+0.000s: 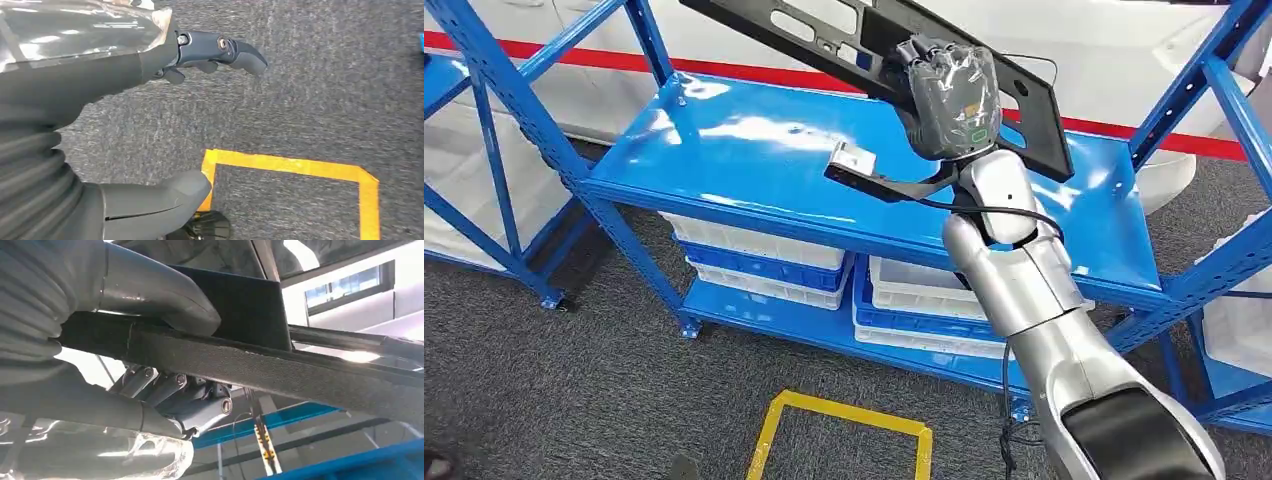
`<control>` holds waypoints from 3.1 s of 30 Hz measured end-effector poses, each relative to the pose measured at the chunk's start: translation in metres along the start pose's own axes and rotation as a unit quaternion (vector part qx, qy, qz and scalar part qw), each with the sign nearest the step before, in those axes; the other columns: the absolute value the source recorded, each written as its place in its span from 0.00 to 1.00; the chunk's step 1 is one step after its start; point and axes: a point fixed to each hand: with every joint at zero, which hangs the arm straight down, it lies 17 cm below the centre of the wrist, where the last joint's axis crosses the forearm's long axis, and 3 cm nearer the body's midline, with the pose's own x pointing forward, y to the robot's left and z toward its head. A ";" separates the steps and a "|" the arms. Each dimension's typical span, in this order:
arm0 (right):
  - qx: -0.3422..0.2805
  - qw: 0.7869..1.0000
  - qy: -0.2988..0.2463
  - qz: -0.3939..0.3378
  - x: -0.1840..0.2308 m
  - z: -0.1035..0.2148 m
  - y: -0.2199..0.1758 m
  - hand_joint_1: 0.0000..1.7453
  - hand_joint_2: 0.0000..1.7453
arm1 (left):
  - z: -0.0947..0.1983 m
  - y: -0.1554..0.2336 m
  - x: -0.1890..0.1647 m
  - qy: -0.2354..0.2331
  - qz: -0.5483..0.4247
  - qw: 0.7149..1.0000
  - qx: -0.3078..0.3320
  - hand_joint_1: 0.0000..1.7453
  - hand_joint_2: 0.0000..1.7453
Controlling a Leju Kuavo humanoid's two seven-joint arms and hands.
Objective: Take the parts from the cabinet and place them on the table.
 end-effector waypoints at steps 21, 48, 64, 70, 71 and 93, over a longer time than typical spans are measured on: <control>-0.002 0.999 0.032 -0.016 -0.032 0.034 -0.004 1.00 1.00 | -0.001 -0.001 -0.035 0.096 0.034 0.994 -0.029 0.00 1.00; 0.007 0.998 0.059 0.014 -0.066 0.055 0.000 1.00 1.00 | -0.003 0.002 -0.033 0.082 0.039 0.995 -0.033 0.00 1.00; 0.009 0.997 0.066 0.025 -0.078 0.060 -0.002 1.00 1.00 | -0.003 0.012 -0.044 0.077 0.039 0.996 -0.035 0.00 1.00; 0.010 0.997 0.067 0.026 -0.079 0.062 -0.001 1.00 1.00 | -0.005 0.017 -0.047 0.078 0.040 0.996 -0.030 0.00 1.00; 0.011 0.997 0.067 0.026 -0.079 0.062 -0.001 1.00 1.00 | -0.005 0.018 -0.046 0.078 0.040 0.996 -0.030 0.00 1.00; 0.001 0.996 0.076 0.040 -0.083 0.067 -0.008 1.00 1.00 | -0.005 0.019 -0.045 0.081 0.059 0.995 -0.021 0.00 1.00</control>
